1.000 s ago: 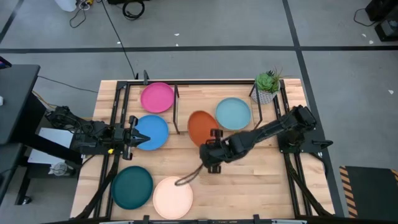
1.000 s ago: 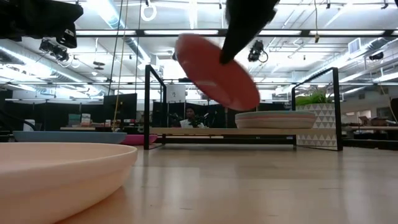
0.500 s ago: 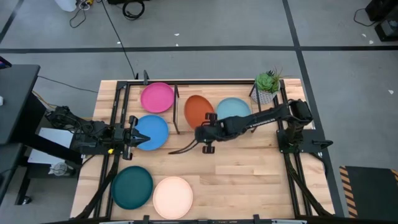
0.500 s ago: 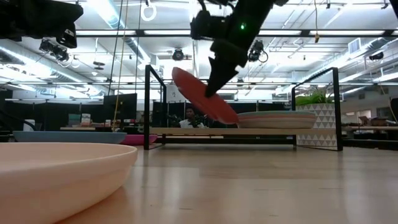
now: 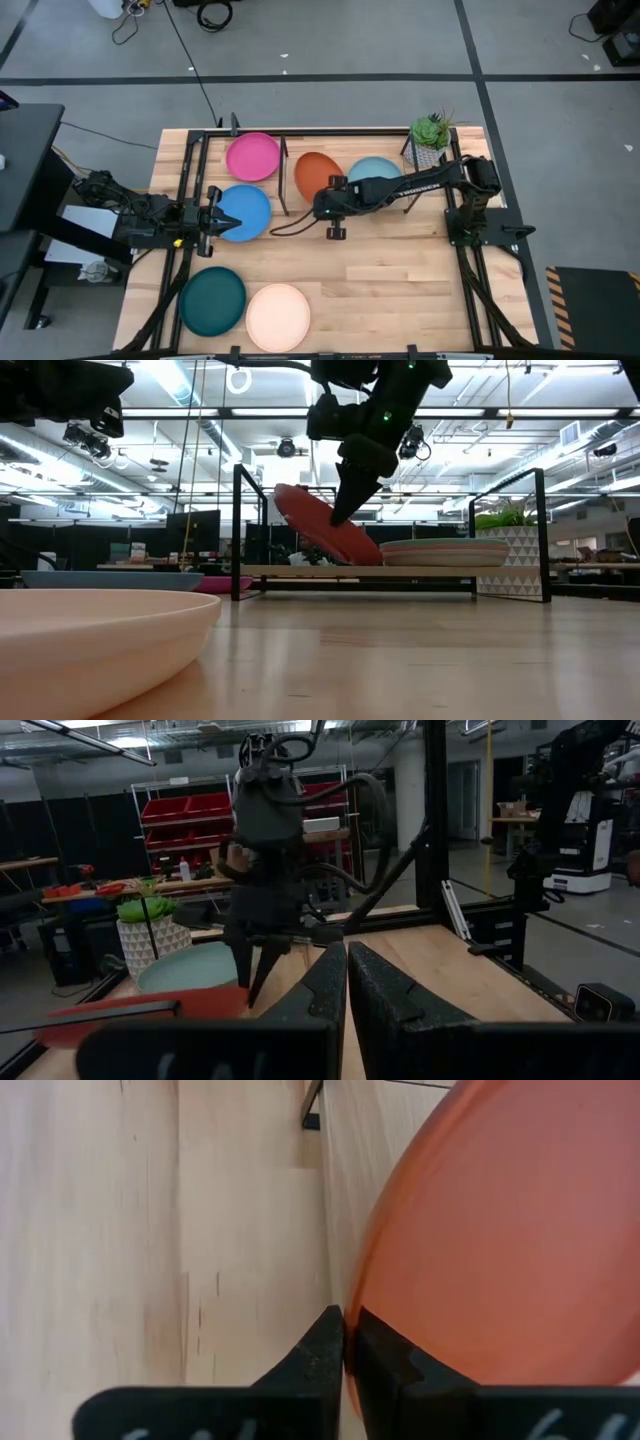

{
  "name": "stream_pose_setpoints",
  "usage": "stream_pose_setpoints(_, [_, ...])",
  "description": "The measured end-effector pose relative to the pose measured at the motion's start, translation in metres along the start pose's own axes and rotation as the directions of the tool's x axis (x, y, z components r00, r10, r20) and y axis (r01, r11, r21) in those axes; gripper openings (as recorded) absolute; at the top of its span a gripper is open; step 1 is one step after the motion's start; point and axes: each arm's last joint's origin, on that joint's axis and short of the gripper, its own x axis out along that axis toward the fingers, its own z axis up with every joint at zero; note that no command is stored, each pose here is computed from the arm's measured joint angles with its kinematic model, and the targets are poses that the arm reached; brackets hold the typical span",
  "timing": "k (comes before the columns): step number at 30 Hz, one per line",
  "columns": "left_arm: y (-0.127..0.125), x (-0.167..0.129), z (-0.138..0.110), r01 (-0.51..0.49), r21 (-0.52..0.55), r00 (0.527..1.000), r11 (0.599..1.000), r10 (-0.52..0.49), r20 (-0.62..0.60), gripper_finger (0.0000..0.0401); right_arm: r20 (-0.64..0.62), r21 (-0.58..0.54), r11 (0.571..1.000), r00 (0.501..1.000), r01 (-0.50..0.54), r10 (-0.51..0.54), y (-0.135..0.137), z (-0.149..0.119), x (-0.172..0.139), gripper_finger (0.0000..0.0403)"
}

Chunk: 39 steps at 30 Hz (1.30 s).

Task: Place and stack plates onto a shelf
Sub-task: Put the orange plate on the shelf, then stack the blue plate on top of the orange plate on the shelf

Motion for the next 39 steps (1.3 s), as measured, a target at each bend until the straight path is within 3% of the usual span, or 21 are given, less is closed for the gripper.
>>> stream_pose_setpoints(15, [0.0, 0.0, 0.0, 0.0, 0.0, 1.0, 1.0, 0.0, -0.001, 0.0023, 0.033, 0.042, 0.999, 0.999, -0.015, 0.014, 0.005, 0.008, -0.008, 0.0094])
stream_pose_setpoints(18, [0.0, 0.0, 0.0, 0.0, -0.007, 1.0, 1.0, 0.0, -0.001, 0.0023, 0.027, 0.026, 0.999, 0.999, -0.027, 0.026, 0.016, 0.013, -0.02, 0.0094])
stream_pose_setpoints(22, [0.0, 0.0, 0.0, 0.0, -0.112, 1.0, 0.994, 0.0, -0.001, 0.0023, 0.013, 0.008, 0.998, 0.998, -0.055, 0.055, 0.04, 0.009, -0.029, 0.0094])
stream_pose_setpoints(32, [0.001, 0.0, 0.006, -0.004, -0.151, 0.998, 0.988, 0.013, 0.055, 0.0023, 0.161, -0.101, 0.995, 0.987, 0.017, -0.001, 0.103, -0.024, -0.012, 0.0094])
stream_pose_setpoints(39, [0.006, -0.001, 0.002, -0.179, -0.329, 0.982, 0.927, 0.189, -0.002, 0.0023, 0.264, -0.19, 0.978, 0.964, 0.087, -0.035, 0.122, -0.047, 0.0, 0.0093])
